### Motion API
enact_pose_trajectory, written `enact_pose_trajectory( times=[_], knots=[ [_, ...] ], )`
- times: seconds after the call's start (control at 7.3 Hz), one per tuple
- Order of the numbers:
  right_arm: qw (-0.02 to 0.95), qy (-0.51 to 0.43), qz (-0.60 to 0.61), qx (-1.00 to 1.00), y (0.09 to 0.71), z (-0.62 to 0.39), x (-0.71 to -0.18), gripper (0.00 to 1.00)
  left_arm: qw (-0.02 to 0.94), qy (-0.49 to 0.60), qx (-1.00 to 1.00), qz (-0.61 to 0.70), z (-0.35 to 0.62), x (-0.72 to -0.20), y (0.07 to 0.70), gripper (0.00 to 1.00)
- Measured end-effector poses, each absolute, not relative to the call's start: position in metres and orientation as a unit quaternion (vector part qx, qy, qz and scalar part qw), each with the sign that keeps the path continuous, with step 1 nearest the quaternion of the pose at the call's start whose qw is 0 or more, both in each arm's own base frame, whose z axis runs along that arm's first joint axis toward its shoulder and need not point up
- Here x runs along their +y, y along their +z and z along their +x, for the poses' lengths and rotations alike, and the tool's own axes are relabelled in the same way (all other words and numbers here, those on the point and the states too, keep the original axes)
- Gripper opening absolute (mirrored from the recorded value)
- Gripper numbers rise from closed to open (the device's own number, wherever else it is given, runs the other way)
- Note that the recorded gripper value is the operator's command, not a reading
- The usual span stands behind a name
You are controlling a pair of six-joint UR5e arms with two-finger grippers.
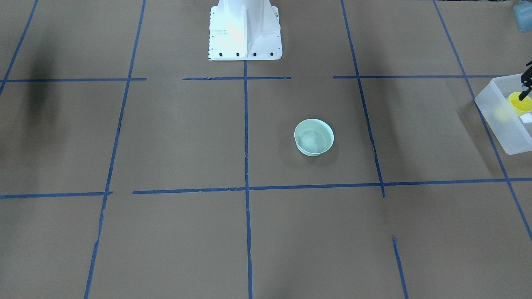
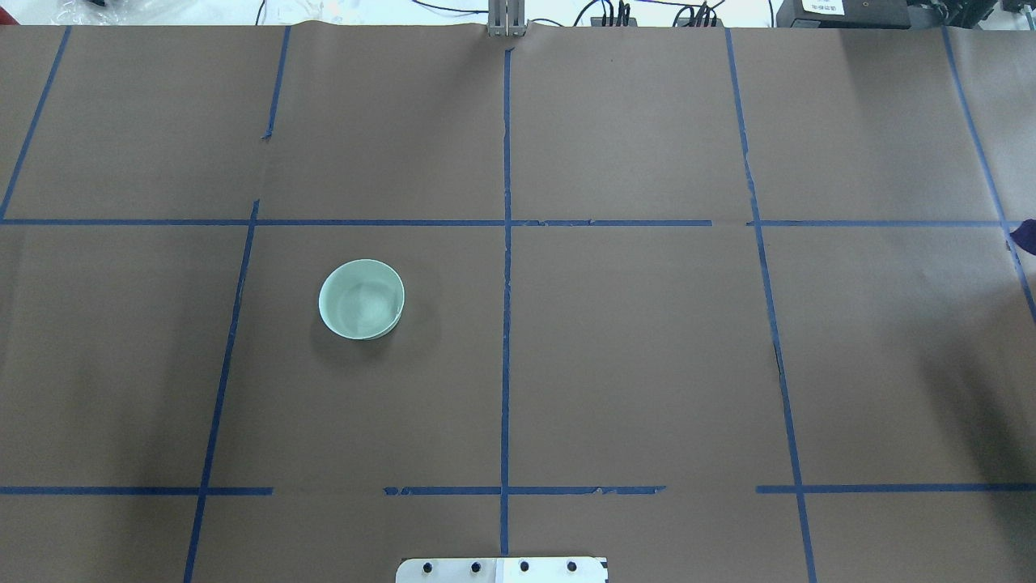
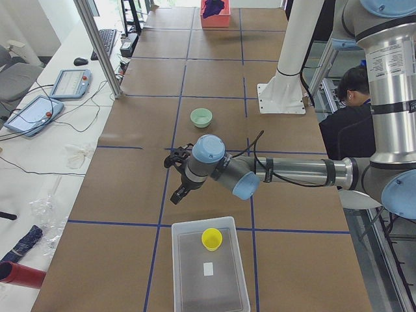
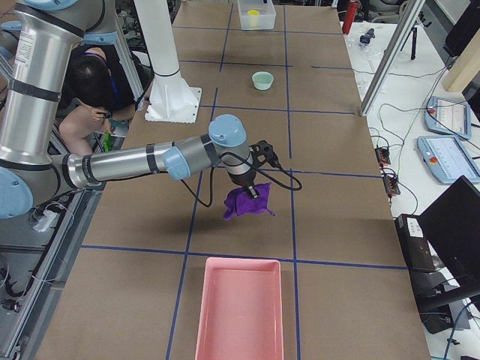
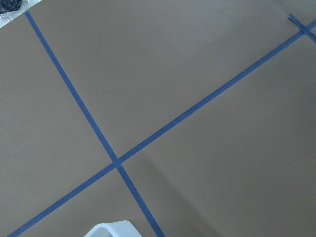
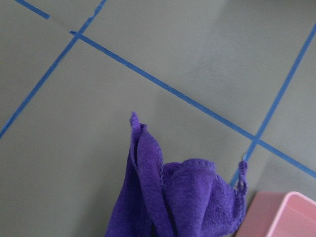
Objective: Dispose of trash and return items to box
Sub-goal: 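Grasp the purple cloth with the right gripper and lift it, then drop the purple cloth into the pink bin while the left gripper reaches the green bowl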
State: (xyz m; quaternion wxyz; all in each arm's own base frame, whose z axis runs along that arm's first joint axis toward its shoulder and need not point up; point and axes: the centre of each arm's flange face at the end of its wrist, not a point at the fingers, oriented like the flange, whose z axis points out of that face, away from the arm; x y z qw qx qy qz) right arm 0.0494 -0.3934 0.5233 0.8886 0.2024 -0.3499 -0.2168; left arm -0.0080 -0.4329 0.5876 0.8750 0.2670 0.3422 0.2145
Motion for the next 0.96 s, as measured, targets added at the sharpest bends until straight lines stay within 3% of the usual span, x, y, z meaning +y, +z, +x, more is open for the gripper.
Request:
enact_pose_trajectory(
  times=[0.41, 0.55, 0.68, 0.96],
  knots=[
    [0.886, -0.296, 0.176, -0.311, 0.600, 0.128, -0.415, 0.00, 0.874, 0.214, 0.343, 0.269, -0.007, -0.434, 0.585, 1.00],
    [0.888, -0.307, 0.160, -0.301, 0.628, 0.134, -0.416, 0.17, 0.874, 0.214, 0.343, 0.269, -0.007, -0.434, 0.585, 1.00],
    [0.891, -0.315, 0.158, -0.287, 0.656, 0.138, -0.419, 0.99, 0.874, 0.215, 0.343, 0.269, -0.007, -0.434, 0.585, 1.00],
    [0.894, -0.305, 0.165, -0.283, 0.693, 0.138, -0.423, 1.00, 0.873, 0.217, 0.341, 0.274, -0.008, -0.434, 0.582, 1.00]
  ],
)
